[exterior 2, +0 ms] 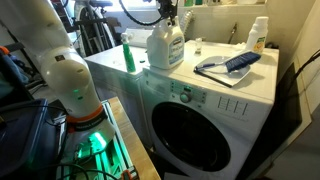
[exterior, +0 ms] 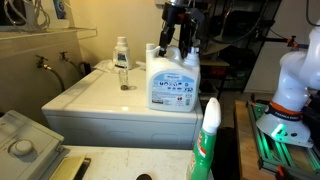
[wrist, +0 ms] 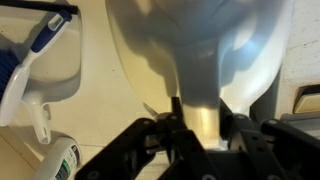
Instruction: Move the big white bottle backward
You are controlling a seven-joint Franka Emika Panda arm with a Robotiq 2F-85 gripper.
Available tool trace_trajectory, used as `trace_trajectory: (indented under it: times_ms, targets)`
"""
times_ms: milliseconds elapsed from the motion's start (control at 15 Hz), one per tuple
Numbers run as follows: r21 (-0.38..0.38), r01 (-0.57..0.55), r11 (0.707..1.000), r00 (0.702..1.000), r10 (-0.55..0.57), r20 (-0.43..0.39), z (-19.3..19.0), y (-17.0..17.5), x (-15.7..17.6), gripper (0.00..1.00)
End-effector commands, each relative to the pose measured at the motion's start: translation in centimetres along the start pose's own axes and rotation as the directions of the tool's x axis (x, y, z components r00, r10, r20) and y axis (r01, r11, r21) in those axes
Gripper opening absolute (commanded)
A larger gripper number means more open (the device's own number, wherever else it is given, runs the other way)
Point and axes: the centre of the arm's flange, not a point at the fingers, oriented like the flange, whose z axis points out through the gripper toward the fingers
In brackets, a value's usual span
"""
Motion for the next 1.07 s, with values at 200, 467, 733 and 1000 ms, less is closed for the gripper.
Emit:
trace_trajectory:
  times_ms: [200,467,733,1000]
  targets:
    - [0.009,0.028,1.0,0.999,-0.028,0.03,-0.4,-0.8,1.3,0.1]
    - [0.023,0.109,0.994,0.994,-0.108,-0.017,-1.8,-3.5,4.1,0.06]
    - [-0.004,0.196,0.981,0.979,-0.196,-0.055,-2.6,-7.4,8.5,0.07]
    - [-0.097,0.186,0.978,0.976,-0.196,-0.099,-1.5,-8.0,12.8,0.07]
